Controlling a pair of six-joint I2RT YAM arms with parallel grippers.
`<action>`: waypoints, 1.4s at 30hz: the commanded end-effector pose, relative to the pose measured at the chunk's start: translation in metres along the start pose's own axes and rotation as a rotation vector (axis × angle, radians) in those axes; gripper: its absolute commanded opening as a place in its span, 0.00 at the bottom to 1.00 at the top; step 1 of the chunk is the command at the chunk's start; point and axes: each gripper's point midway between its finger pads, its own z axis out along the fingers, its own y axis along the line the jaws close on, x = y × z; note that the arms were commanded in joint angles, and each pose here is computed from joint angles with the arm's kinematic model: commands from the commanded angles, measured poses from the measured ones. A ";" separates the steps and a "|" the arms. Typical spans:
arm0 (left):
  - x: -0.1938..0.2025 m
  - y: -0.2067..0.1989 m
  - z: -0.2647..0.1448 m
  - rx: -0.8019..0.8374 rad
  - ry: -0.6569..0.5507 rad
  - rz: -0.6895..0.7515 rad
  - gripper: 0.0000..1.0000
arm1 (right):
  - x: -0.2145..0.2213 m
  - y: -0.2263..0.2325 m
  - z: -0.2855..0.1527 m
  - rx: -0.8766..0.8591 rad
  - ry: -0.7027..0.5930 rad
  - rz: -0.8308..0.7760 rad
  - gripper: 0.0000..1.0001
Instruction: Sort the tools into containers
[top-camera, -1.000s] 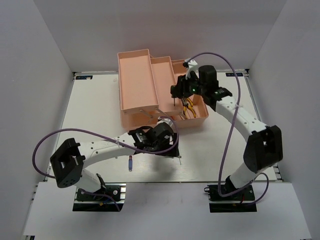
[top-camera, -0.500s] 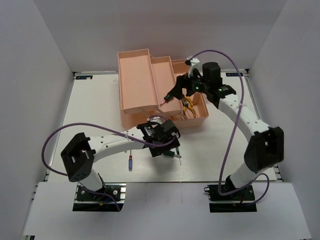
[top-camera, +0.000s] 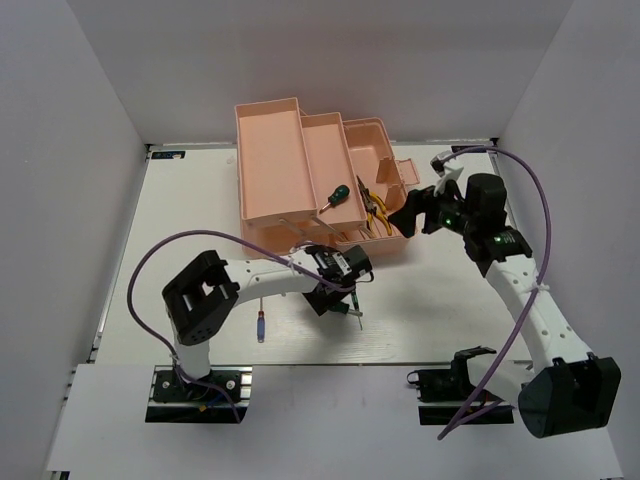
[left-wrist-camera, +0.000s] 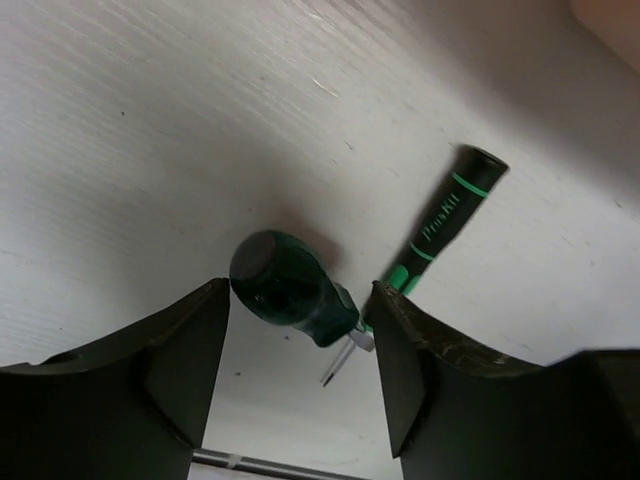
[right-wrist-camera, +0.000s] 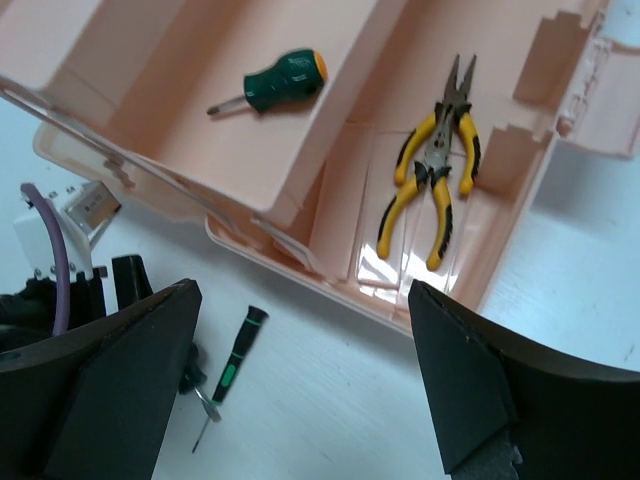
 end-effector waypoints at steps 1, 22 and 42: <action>-0.014 -0.004 0.000 -0.027 -0.068 -0.047 0.69 | 0.010 -0.008 -0.013 0.035 0.004 0.013 0.90; 0.010 -0.053 -0.119 0.380 -0.035 0.505 0.00 | 0.055 -0.031 -0.042 0.096 0.146 0.041 0.00; -0.245 -0.191 -0.127 0.265 -0.626 0.637 0.01 | 0.172 0.034 -0.043 -0.312 0.424 -0.022 0.38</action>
